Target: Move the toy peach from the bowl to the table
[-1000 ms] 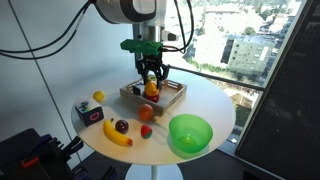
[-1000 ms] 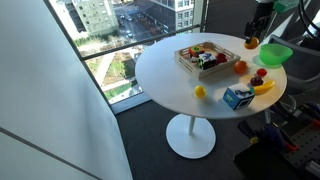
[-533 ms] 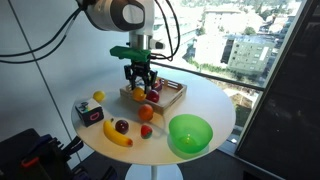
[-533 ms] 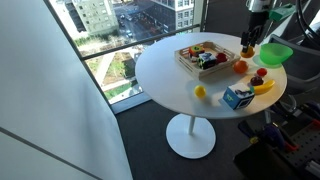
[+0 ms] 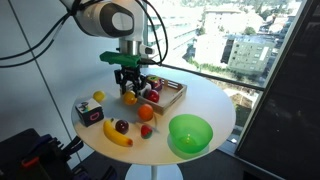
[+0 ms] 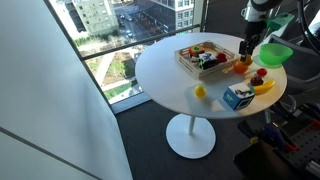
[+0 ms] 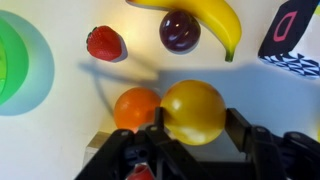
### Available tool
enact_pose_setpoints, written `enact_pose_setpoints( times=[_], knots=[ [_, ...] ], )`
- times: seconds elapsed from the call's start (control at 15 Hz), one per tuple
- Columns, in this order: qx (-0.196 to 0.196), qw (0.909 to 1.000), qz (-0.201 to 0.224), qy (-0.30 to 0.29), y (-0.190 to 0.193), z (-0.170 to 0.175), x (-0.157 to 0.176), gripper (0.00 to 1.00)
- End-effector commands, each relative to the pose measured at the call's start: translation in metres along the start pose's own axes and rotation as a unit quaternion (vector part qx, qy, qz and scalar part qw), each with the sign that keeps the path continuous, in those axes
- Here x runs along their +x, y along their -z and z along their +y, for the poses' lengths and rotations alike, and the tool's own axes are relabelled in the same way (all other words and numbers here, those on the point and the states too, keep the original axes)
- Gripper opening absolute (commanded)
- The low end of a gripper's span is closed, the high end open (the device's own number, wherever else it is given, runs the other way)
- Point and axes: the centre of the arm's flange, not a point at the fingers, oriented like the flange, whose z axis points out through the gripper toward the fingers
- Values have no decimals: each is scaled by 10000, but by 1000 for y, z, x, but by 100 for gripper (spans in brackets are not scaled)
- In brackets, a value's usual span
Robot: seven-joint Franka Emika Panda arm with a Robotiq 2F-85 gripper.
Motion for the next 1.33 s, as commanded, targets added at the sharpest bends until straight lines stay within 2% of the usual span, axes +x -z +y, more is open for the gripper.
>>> enact_pose_setpoints(
  times=[0.0, 0.67, 1.27],
  knots=[
    [-121, 9998, 117, 91, -2, -11, -10, 38],
    [-244, 9994, 258, -62, -34, -12, 0, 38],
    [-326, 9991, 210, -186, -59, -12, 3, 38]
  ],
)
